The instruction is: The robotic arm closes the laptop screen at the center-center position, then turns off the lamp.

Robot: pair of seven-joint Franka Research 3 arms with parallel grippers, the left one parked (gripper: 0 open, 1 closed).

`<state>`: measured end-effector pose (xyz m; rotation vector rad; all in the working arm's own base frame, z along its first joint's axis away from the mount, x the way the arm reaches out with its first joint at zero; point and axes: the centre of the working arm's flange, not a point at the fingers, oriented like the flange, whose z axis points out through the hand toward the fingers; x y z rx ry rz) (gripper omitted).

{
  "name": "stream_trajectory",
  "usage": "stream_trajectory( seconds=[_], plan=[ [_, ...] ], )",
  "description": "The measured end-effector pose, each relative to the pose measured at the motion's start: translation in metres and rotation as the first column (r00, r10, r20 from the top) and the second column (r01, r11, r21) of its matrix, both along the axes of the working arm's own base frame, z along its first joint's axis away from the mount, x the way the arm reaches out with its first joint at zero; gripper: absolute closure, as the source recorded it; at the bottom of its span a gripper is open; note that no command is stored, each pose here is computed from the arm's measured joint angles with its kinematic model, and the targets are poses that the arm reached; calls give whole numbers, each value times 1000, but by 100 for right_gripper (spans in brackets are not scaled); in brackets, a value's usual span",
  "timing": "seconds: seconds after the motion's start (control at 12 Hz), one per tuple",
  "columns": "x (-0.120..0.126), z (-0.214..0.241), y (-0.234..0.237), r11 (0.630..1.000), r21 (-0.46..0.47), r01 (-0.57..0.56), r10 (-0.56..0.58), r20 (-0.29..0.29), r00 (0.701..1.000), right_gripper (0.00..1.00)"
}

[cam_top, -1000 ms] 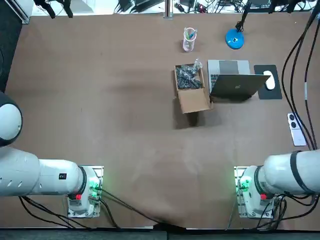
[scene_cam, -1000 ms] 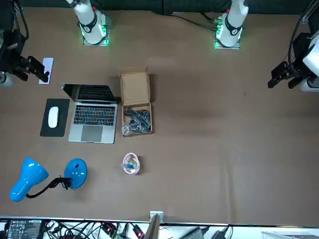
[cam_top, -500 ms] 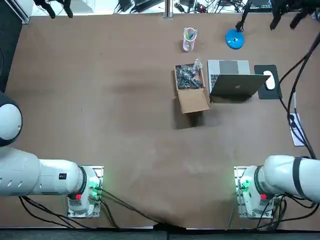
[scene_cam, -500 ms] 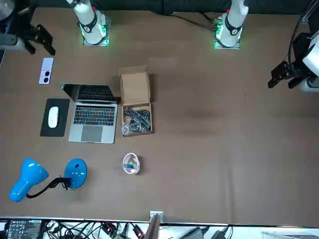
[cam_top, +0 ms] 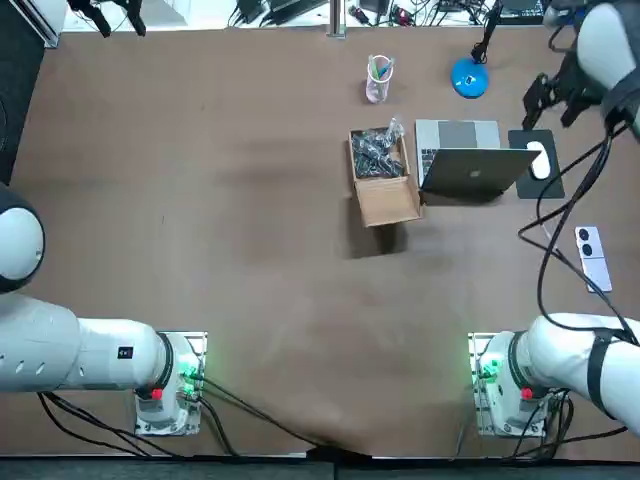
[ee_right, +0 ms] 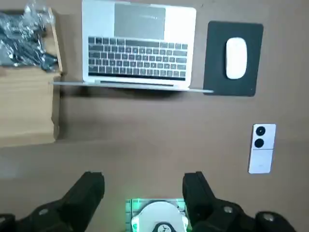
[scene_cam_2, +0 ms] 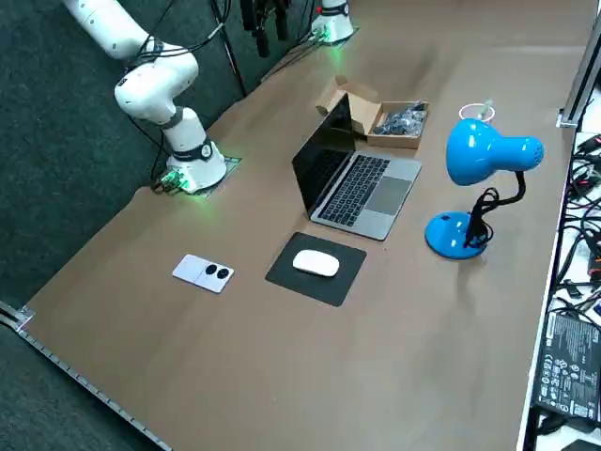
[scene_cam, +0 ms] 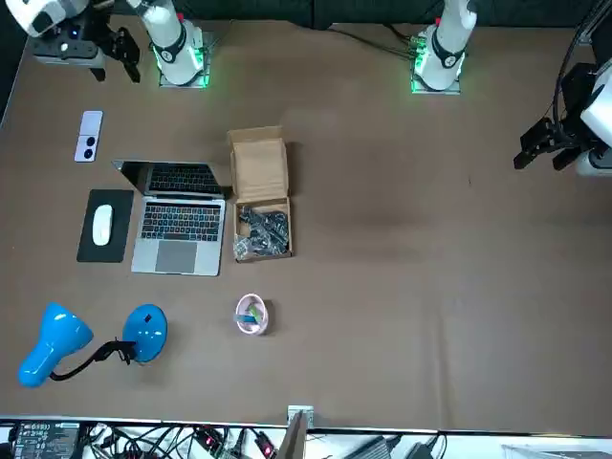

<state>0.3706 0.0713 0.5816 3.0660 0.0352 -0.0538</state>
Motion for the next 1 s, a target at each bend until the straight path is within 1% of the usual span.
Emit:
stream_trajectory(
  seconds=[0.17, 0.42, 0.5, 0.58, 0.67, 0.83, 0.92, 1.0],
  plan=[
    [-5, -12, 1, 1000, 6, 0, 0, -13, 1000, 0],
    [-5, -25, -3, 999, 31, 15, -14, -34, 999, 0],
    [-3, -33, -5, 999, 43, 22, -20, -42, 999, 3],
    [-2, -44, -7, 998, 52, 29, -26, -53, 998, 3],
    [0, -57, -8, 998, 58, 35, -31, -65, 997, 10],
    [3, -87, -11, 997, 61, 43, -37, -84, 996, 38],
    [5, -115, -14, 997, 62, 48, -43, -86, 995, 63],
    [6, -129, -16, 997, 63, 51, -45, -85, 995, 76]
  ],
)
